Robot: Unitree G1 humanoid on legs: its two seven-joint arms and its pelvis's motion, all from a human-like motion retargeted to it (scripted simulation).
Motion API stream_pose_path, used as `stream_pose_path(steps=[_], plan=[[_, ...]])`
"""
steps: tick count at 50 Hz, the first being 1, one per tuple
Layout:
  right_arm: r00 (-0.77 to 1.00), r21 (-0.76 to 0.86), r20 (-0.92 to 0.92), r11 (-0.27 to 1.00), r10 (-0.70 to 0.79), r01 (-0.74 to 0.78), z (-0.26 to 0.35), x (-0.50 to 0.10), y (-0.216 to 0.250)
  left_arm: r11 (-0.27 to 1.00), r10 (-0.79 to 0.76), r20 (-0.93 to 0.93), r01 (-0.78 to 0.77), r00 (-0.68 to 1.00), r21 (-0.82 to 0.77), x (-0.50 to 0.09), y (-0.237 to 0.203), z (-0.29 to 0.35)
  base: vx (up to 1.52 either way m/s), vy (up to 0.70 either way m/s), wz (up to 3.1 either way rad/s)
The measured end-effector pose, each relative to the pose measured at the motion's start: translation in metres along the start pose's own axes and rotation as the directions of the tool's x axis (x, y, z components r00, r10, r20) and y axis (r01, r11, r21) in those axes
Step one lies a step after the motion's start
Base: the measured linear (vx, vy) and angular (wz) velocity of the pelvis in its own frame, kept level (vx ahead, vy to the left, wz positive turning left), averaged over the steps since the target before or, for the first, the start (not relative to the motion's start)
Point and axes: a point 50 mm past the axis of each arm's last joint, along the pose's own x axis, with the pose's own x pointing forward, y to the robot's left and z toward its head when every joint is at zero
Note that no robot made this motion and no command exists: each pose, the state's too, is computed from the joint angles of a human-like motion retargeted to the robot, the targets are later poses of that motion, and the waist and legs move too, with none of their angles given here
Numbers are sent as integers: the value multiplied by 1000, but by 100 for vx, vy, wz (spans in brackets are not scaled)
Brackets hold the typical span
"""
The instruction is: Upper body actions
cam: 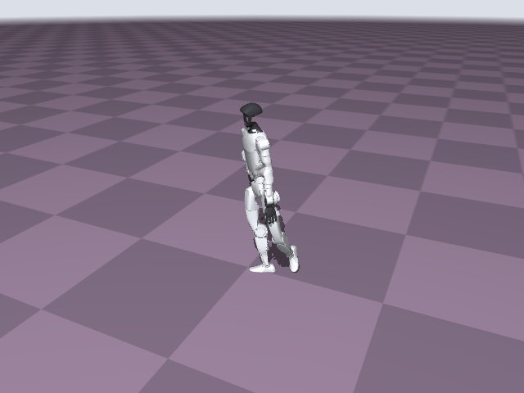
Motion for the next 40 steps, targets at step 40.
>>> stream_pose_path(steps=[40], plan=[[999, -166, 42, 986, 11, -4, 5, 0, 10, 984, -81, 17, 77, 997, 161, -1, -27, 9, 18, 7, -91]])
